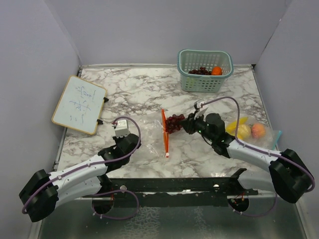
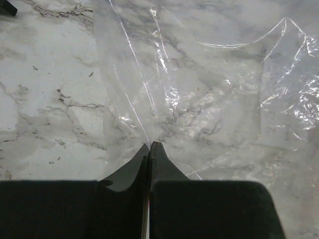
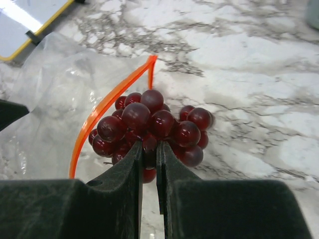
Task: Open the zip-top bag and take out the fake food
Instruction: Pick up the fake fruit from the zipper food storage bag, then place the fake fruit in the bin, then place the zipper food storage bag at the center of the board.
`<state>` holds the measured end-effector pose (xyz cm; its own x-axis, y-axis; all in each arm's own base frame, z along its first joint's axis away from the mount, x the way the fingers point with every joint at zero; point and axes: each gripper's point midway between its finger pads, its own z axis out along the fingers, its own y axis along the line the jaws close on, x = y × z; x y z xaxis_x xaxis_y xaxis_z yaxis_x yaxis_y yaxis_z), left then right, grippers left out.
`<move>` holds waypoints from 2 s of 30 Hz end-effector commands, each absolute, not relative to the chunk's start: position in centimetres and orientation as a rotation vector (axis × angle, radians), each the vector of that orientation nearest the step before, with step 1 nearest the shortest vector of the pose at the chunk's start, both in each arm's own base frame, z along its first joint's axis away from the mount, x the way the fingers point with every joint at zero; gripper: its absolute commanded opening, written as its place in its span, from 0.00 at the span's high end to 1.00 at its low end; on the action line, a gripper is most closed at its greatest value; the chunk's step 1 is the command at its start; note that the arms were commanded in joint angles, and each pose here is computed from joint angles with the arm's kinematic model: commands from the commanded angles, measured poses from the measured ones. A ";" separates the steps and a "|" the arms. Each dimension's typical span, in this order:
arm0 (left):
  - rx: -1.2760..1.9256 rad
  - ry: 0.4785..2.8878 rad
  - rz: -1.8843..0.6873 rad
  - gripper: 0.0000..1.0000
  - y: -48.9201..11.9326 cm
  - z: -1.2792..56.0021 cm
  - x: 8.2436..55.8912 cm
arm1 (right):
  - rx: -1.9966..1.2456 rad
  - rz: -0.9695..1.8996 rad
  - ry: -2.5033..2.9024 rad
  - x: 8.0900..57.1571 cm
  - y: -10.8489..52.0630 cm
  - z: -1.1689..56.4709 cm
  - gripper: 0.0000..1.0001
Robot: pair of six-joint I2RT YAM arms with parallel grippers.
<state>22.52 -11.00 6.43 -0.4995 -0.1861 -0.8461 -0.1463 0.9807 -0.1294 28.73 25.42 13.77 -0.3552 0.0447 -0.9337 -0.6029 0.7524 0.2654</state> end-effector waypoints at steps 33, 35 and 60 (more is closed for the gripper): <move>-0.197 2.143 -0.155 1.00 -12.7 6.3 23.0 | -0.113 0.289 1.784 57.5 11.4 26.7 0.93; -0.183 2.143 -0.145 1.00 -13.2 6.8 23.6 | -0.149 0.301 1.790 57.5 11.8 26.3 0.77; -0.324 2.024 0.134 1.00 -8.1 11.5 44.8 | 0.074 0.413 1.687 39.3 8.8 27.0 0.41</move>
<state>40.65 -8.60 8.46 -0.4975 -0.2187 -0.8394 -0.2932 0.9531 -0.0745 41.29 11.14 30.15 -0.0909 0.1628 -0.9825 -0.3593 0.9148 0.1848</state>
